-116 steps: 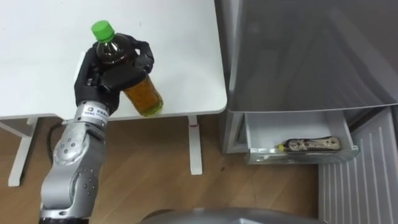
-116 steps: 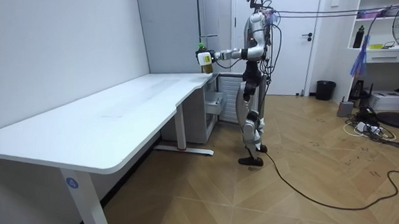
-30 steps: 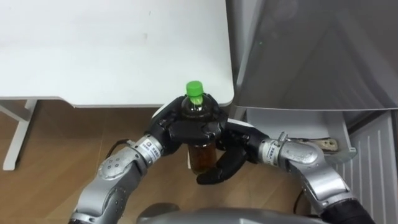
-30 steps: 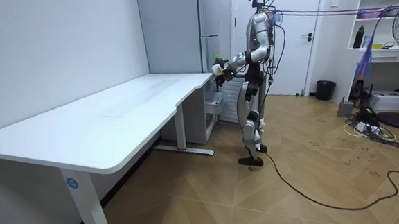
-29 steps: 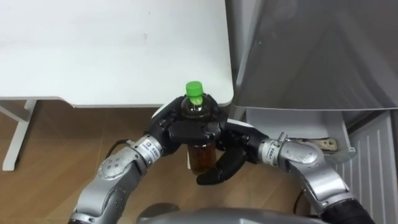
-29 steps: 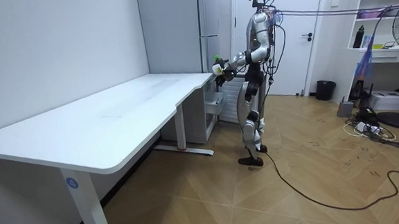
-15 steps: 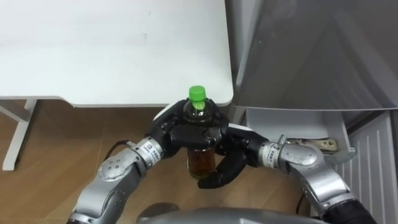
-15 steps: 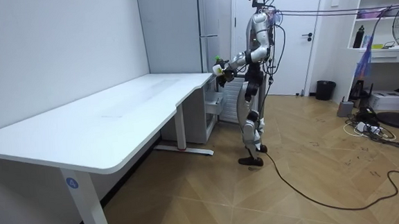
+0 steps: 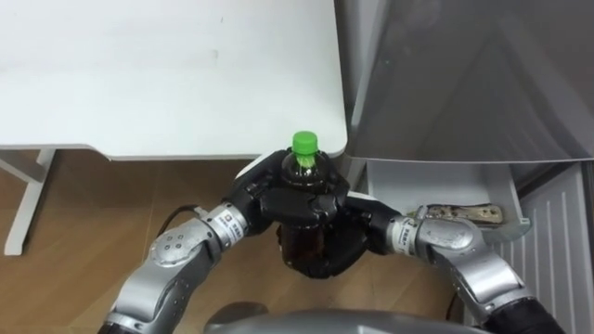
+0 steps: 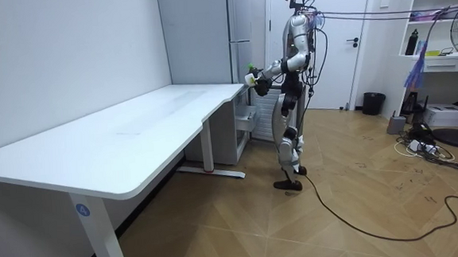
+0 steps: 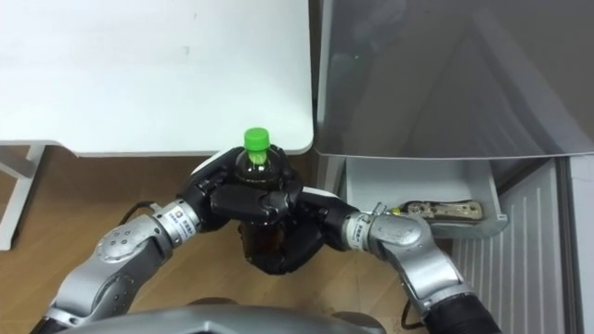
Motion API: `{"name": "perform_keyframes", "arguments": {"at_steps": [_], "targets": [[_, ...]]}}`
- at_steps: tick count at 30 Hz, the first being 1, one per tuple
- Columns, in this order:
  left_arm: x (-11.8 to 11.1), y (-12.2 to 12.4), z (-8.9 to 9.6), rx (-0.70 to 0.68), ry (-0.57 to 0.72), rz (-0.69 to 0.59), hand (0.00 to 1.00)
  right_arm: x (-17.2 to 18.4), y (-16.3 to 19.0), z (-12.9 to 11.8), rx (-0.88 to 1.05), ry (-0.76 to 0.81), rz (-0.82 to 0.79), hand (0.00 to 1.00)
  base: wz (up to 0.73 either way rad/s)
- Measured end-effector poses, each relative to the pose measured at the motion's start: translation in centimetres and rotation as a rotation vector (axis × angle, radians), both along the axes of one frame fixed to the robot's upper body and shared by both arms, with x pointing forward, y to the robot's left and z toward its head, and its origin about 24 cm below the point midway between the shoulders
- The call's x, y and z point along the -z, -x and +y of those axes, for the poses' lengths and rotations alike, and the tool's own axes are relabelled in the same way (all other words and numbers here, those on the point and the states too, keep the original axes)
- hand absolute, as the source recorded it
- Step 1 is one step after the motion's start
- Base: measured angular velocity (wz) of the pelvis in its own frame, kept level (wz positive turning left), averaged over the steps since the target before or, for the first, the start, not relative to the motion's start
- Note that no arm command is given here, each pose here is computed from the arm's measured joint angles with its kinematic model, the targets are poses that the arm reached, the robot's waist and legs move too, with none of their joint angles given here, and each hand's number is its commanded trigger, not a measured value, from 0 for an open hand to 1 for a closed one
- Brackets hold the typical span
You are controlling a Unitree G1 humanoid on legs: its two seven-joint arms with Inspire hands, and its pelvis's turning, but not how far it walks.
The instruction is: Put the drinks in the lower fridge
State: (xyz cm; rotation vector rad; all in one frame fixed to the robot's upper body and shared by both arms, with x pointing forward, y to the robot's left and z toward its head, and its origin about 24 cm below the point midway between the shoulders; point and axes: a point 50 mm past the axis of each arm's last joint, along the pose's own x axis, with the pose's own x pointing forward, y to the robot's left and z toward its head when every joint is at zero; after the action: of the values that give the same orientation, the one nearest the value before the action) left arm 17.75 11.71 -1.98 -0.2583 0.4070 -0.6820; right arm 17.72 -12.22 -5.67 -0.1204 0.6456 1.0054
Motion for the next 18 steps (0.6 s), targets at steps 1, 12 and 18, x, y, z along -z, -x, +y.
{"name": "perform_keyframes", "arguments": {"at_steps": [1, 12, 18], "targets": [[0.0, -0.01, -0.01, 0.0, 0.0, 0.0, 1.0, 0.0, 0.0, -0.01, 0.0, 0.0, 0.0, 1.0, 0.0], [0.0, -0.01, -0.1, 0.007, -0.006, -0.002, 0.56, 0.02, 0.06, 0.07, -0.003, -0.003, 0.004, 1.0, 0.0], [0.0, 0.01, -0.05, 0.014, -0.009, -0.003, 0.0, 0.06, 0.08, -0.03, -0.002, 0.005, 0.004, 1.0, 0.0]]}}
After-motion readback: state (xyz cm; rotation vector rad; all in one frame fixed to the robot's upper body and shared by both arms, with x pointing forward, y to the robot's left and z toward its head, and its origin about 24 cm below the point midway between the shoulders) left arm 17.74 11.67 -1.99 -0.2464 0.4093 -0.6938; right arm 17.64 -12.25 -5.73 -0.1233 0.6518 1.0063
